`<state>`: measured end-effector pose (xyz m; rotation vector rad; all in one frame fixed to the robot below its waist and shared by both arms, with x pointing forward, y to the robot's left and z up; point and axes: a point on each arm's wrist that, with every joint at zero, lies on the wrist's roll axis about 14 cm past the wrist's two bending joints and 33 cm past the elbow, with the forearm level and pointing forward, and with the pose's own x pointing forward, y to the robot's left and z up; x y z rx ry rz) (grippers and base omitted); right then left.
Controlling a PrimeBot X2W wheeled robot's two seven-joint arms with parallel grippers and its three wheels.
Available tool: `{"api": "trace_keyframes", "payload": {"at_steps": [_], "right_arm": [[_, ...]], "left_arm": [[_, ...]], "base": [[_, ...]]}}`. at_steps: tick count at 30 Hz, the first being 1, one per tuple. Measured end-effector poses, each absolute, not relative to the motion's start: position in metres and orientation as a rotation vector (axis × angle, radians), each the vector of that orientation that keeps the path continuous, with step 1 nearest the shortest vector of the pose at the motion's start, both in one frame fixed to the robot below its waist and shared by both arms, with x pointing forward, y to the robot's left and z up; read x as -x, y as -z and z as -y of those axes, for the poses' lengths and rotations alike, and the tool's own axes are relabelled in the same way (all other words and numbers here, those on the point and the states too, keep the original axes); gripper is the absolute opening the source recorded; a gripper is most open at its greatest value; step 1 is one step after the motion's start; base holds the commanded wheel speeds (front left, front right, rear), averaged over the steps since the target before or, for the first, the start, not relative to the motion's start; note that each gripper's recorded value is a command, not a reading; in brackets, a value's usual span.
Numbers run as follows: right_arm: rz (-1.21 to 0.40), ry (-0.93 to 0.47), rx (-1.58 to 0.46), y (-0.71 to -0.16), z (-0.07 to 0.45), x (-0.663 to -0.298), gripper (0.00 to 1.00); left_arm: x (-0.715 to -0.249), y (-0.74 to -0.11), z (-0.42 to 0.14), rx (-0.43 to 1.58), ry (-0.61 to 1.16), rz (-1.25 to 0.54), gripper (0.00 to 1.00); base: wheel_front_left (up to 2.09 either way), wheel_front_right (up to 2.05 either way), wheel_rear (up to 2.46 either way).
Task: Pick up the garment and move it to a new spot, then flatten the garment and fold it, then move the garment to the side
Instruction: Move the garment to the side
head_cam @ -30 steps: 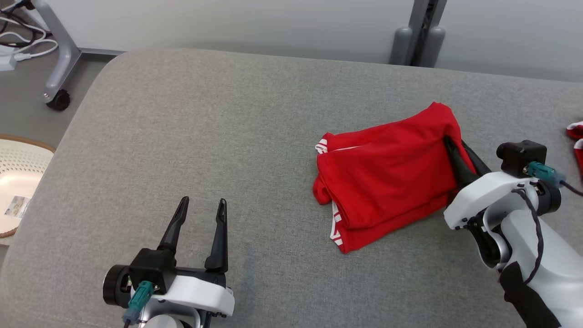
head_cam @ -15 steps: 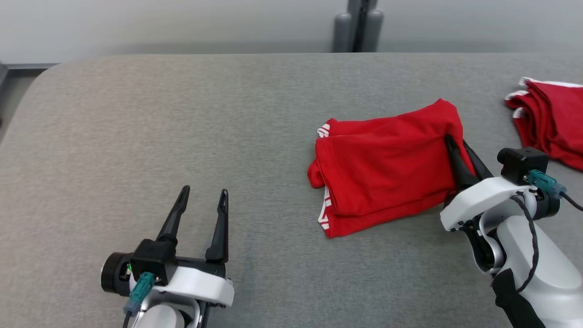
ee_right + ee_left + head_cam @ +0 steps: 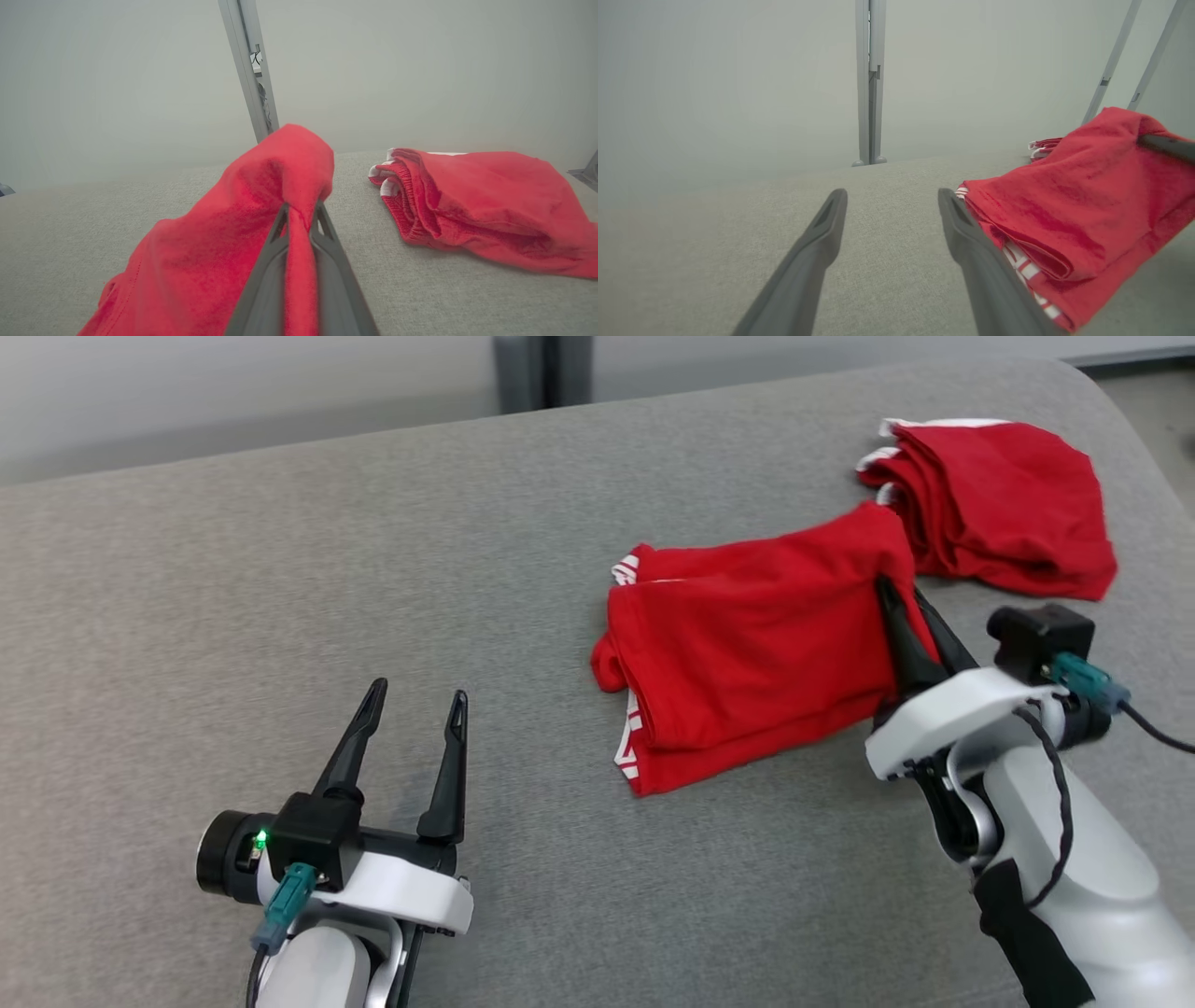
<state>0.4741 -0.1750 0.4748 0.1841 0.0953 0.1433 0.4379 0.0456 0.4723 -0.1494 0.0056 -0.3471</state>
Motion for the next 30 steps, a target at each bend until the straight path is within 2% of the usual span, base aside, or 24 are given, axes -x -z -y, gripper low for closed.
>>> {"api": "trace_keyframes", "payload": {"at_steps": [5, 11, 22, 30], "right_arm": [[-0.091, -0.150, -0.120, -0.481, 0.184, -0.485, 0.00], [-0.045, -0.142, -0.046, -0.501, 0.202, -0.519, 0.00], [-0.007, -0.028, 0.062, -0.507, 0.274, -0.573, 0.00], [-0.004, 0.054, 0.083, -0.497, 0.309, -0.588, 0.00]], "left_arm": [[-0.446, -0.467, -0.027, 0.148, 0.404, -0.012, 1.00], [-0.458, -0.449, -0.015, 0.139, 0.445, -0.038, 1.00], [-0.483, -0.413, -0.018, 0.117, 0.445, -0.080, 1.00], [-0.494, -0.396, -0.024, 0.112, 0.433, -0.093, 1.00]], "base": [[0.00, 0.00, 0.00], [0.00, 0.00, 0.00], [0.00, 0.00, 0.00], [0.00, 0.00, 0.00]]}}
